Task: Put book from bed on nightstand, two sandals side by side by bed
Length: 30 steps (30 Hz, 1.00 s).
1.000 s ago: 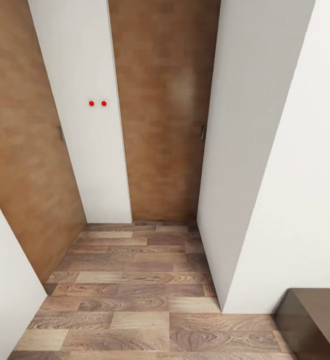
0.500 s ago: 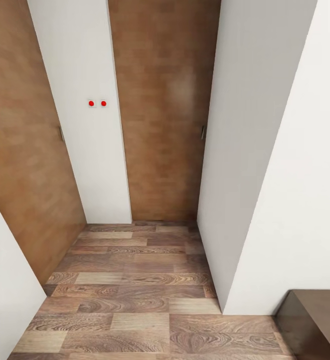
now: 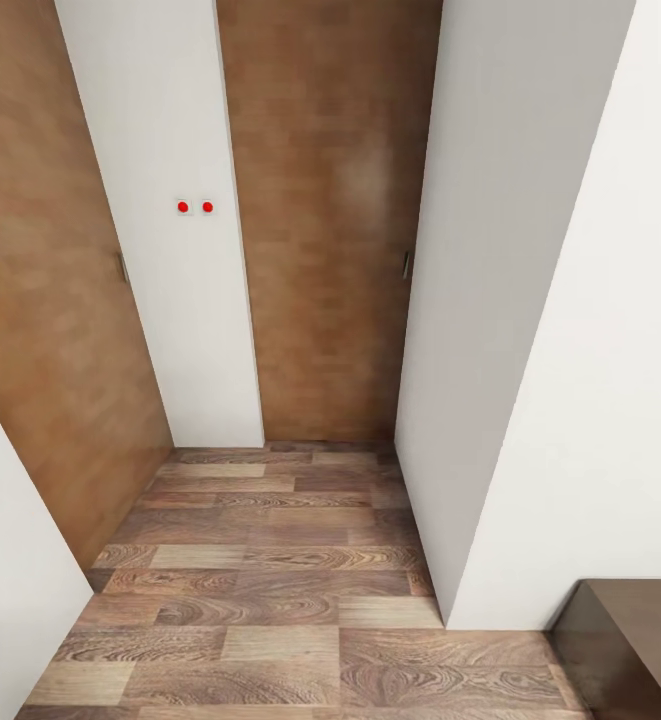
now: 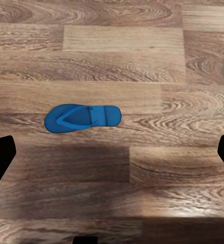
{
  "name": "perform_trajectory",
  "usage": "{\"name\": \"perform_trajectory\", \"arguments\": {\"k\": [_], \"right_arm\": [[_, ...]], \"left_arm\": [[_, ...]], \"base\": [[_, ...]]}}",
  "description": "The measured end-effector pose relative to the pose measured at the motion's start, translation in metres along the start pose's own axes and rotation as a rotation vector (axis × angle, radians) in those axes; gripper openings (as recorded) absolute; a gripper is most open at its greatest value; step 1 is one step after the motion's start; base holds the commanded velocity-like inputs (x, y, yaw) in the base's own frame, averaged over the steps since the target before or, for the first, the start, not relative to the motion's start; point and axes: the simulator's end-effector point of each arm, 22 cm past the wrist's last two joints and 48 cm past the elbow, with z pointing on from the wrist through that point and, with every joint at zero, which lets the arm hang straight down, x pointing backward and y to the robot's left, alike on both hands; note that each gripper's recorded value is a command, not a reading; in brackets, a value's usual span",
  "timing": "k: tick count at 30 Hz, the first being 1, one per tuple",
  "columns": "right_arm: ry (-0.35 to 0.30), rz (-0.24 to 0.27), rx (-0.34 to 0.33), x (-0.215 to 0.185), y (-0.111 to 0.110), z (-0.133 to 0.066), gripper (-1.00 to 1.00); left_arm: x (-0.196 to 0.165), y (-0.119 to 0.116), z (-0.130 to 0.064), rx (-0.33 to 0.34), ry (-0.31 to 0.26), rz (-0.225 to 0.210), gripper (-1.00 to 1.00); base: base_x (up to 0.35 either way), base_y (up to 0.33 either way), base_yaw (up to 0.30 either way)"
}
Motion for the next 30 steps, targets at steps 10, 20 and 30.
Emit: {"name": "perform_trajectory", "arguments": {"k": [10, 20, 30], "right_arm": [[0.0, 0.0, 0.0, 0.0, 0.0, 0.0, 1.0], [0.0, 0.0, -0.001, 0.0, 0.0, 0.0, 1.0], [0.0, 0.0, -0.001, 0.0, 0.0, 0.0, 1.0]], "left_arm": [[-0.147, 0.01, -0.001, -0.014, -0.048, 0.018, 1.0], [-0.308, 0.032, -0.026, -0.007, -0.182, 0.347, 1.0], [-0.239, 0.038, -0.038, 0.19, 0.247, 1.001, 1.0]], "base": [[0.0, 0.0, 0.0], [0.0, 0.0, 0.0], [0.0, 0.0, 0.0]]}}
